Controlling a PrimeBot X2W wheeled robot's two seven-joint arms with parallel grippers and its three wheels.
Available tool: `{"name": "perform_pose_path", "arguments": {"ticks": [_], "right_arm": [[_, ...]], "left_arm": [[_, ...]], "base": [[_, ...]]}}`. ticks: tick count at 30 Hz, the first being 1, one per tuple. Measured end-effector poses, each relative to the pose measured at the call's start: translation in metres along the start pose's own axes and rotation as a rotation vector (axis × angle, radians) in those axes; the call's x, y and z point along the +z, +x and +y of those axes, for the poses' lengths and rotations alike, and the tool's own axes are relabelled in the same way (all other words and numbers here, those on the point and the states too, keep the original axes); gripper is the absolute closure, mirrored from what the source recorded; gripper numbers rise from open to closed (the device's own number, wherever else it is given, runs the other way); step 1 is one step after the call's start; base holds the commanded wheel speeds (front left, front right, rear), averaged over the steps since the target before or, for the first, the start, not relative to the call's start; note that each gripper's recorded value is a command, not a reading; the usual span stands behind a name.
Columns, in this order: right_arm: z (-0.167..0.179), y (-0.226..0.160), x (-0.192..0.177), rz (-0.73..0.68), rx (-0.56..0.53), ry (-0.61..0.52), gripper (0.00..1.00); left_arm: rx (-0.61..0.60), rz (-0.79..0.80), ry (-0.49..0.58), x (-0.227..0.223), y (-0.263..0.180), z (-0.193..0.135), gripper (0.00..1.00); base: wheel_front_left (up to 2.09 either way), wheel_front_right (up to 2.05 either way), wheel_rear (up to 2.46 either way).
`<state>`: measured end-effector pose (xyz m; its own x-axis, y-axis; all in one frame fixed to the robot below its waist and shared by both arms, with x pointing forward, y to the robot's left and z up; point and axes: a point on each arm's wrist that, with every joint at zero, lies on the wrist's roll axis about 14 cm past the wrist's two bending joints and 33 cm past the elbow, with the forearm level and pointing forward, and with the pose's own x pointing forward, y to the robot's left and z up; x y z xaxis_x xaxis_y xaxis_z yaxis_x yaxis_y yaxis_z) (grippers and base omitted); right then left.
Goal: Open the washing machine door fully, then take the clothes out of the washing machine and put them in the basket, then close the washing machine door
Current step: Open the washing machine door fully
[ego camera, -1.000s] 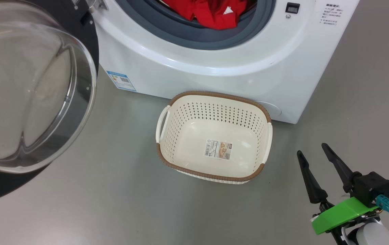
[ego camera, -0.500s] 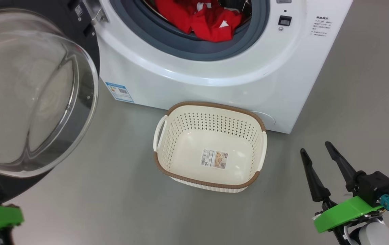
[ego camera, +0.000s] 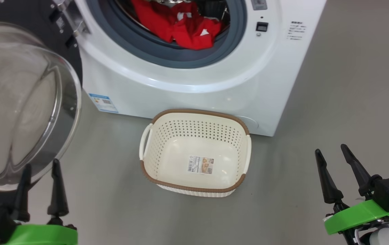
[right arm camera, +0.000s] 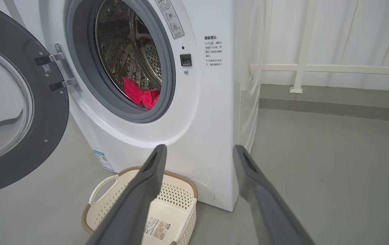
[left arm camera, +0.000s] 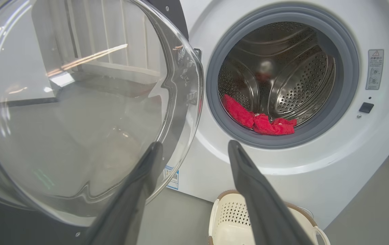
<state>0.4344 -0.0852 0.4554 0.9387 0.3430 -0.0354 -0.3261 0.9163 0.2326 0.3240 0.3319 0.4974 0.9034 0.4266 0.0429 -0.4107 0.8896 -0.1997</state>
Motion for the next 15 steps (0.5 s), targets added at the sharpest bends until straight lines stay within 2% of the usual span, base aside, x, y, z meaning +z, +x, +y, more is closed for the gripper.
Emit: {"name": "perform_pose_path", "arguments": {"ticks": [15], "right_arm": [[-0.056, -0.046, 0.015, -0.039, -0.200, 0.001, 0.00]], "left_arm": [[-0.296, 0.086, -0.036, -0.030, 0.000, -0.095, 0.00]], "base": [[0.00, 0.00, 0.00]]}}
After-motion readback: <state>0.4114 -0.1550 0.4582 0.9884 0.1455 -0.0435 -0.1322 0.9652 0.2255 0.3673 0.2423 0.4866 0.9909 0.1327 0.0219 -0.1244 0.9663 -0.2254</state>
